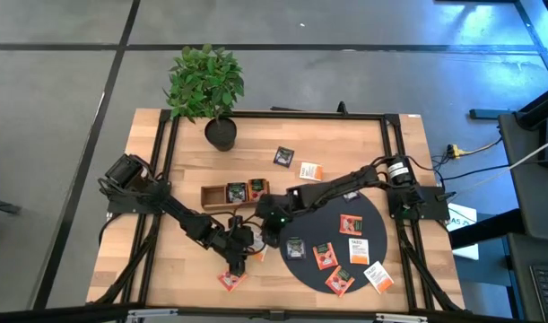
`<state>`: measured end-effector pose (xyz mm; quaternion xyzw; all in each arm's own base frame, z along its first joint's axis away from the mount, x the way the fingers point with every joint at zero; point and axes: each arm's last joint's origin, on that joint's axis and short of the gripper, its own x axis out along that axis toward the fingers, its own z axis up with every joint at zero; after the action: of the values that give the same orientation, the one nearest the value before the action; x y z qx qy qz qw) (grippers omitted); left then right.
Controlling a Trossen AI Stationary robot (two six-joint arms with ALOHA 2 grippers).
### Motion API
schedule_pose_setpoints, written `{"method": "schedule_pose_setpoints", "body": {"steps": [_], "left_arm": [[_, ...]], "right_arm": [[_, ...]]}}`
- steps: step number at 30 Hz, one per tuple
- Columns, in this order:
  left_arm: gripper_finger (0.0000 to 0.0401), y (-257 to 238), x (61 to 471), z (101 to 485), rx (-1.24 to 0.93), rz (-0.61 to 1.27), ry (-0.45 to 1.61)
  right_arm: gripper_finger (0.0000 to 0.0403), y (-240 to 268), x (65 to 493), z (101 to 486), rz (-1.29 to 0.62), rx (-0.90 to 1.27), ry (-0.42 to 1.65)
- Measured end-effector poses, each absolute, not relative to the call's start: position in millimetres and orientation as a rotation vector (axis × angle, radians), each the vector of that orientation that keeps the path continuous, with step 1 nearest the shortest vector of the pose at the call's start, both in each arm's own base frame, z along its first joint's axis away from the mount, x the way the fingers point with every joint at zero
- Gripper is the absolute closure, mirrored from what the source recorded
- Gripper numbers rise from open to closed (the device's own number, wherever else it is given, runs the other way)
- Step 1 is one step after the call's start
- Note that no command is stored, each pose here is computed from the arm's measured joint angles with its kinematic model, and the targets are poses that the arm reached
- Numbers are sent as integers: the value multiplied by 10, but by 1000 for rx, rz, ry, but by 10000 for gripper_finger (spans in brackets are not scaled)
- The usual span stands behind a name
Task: Pick & Place Tea
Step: Put the white tea bag into the left section of the wooden organizer
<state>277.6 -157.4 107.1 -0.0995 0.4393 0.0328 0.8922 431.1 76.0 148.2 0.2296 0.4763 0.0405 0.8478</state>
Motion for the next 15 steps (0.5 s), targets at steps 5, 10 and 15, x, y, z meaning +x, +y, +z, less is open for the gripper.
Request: {"method": "schedule_pose_setpoints", "body": {"steps": [5,10,15], "left_arm": [[219,-1574,2776,1071,-206,69,911],[219,-1575,2776,1071,-207,70,911],[219,-1555,2788,1071,-219,86,905]], "right_arm": [[277,747,4284,1452,22,527,1031],[277,732,4203,1326,-60,647,1075],[277,731,4181,1292,-42,686,1094]]}}
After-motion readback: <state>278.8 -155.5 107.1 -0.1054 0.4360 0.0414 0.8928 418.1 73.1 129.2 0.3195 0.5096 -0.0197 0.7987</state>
